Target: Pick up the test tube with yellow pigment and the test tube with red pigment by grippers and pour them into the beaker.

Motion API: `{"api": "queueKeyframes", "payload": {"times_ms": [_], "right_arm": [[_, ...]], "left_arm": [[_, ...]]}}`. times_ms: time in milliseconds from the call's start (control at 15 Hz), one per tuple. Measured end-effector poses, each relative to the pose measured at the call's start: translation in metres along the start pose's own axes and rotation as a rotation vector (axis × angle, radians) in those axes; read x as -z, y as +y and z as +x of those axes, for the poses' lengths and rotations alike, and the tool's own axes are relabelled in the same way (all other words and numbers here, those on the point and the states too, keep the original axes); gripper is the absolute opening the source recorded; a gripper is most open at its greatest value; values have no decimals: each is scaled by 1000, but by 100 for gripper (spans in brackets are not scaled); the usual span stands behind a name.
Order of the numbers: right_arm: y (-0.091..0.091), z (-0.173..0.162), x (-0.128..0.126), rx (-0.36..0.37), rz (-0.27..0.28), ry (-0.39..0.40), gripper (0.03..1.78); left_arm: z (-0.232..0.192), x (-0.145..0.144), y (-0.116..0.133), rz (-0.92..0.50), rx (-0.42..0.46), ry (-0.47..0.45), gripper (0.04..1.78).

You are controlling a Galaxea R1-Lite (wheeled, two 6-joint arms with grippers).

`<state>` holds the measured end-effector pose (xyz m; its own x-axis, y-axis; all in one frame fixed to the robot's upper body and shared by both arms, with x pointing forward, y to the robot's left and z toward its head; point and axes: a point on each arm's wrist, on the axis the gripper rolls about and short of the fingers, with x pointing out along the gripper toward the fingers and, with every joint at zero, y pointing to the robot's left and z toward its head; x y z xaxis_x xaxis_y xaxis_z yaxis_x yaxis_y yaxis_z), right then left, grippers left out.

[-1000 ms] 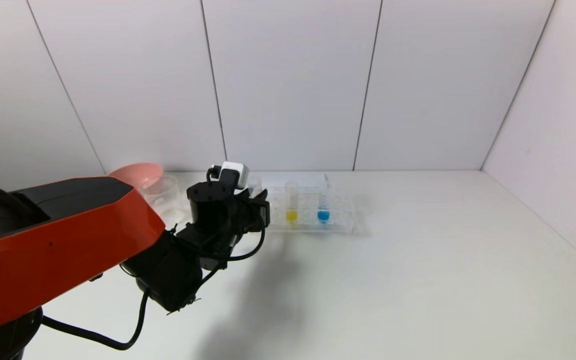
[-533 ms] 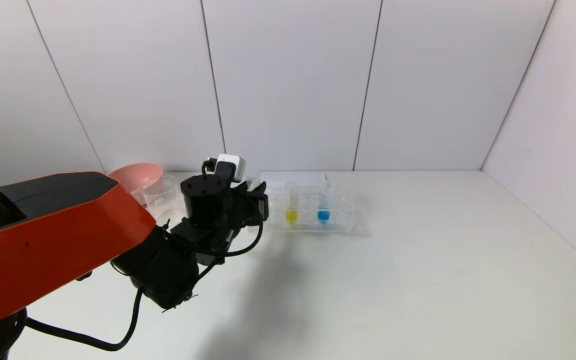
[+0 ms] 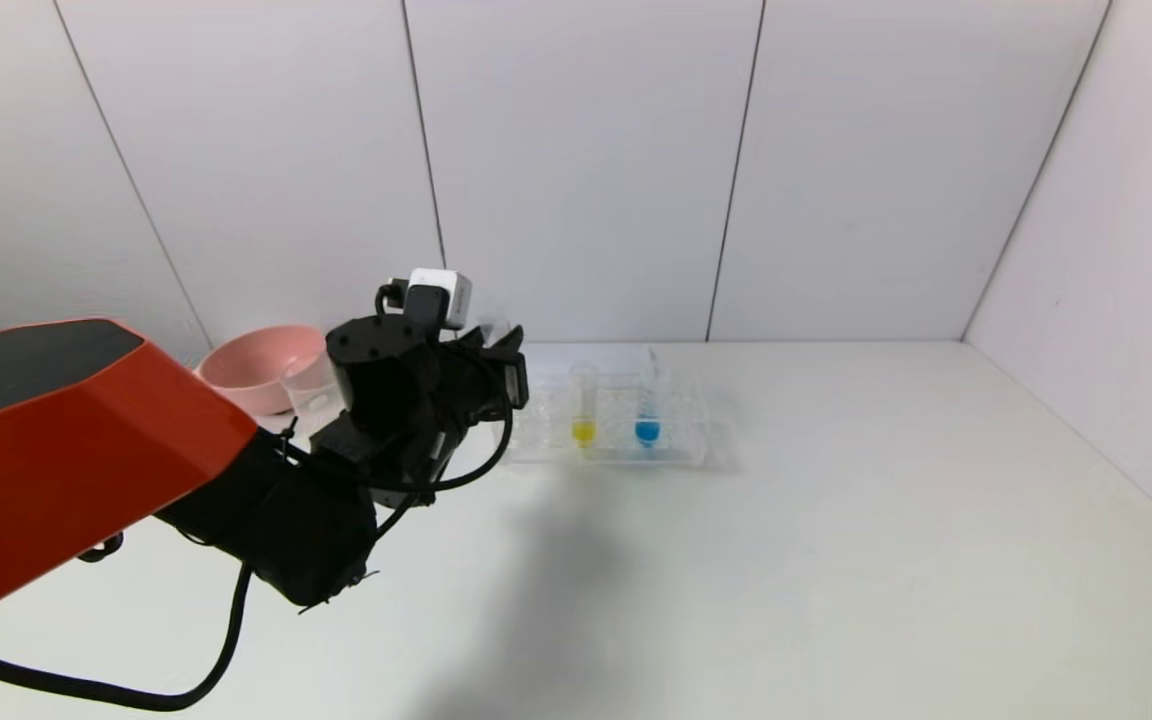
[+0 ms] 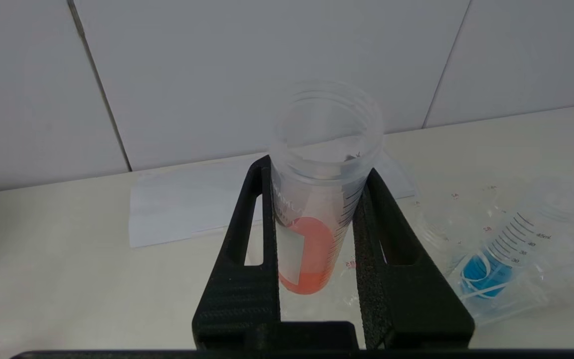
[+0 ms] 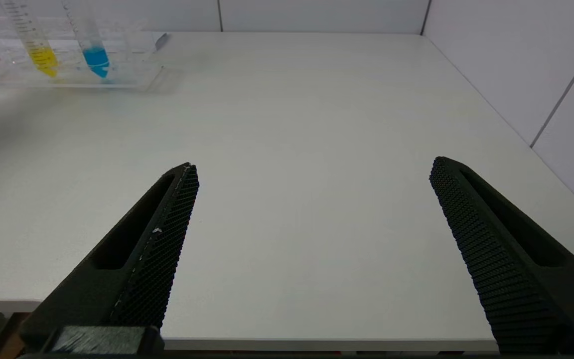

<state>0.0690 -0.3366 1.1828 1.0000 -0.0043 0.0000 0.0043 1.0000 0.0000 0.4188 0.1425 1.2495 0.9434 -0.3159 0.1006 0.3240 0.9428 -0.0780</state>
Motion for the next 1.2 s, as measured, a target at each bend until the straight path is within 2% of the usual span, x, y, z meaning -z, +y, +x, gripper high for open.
{"api": "queueKeyframes", "payload": {"times_ms": [267,667,933,1200], "right_arm": [[0,0,0,0,0,0,170],[0,0,0,0,0,0,170],[0,0,0,0,0,0,170],[0,0,0,-1,0,0,170]], "left_arm": [[-8,-23,1,13,2,-39,44],[-36,-62,7,34,-6,-17,44],[-61,-83,30,56,-62,19,44],[-81,-91,63,68,-139,45,44]]}}
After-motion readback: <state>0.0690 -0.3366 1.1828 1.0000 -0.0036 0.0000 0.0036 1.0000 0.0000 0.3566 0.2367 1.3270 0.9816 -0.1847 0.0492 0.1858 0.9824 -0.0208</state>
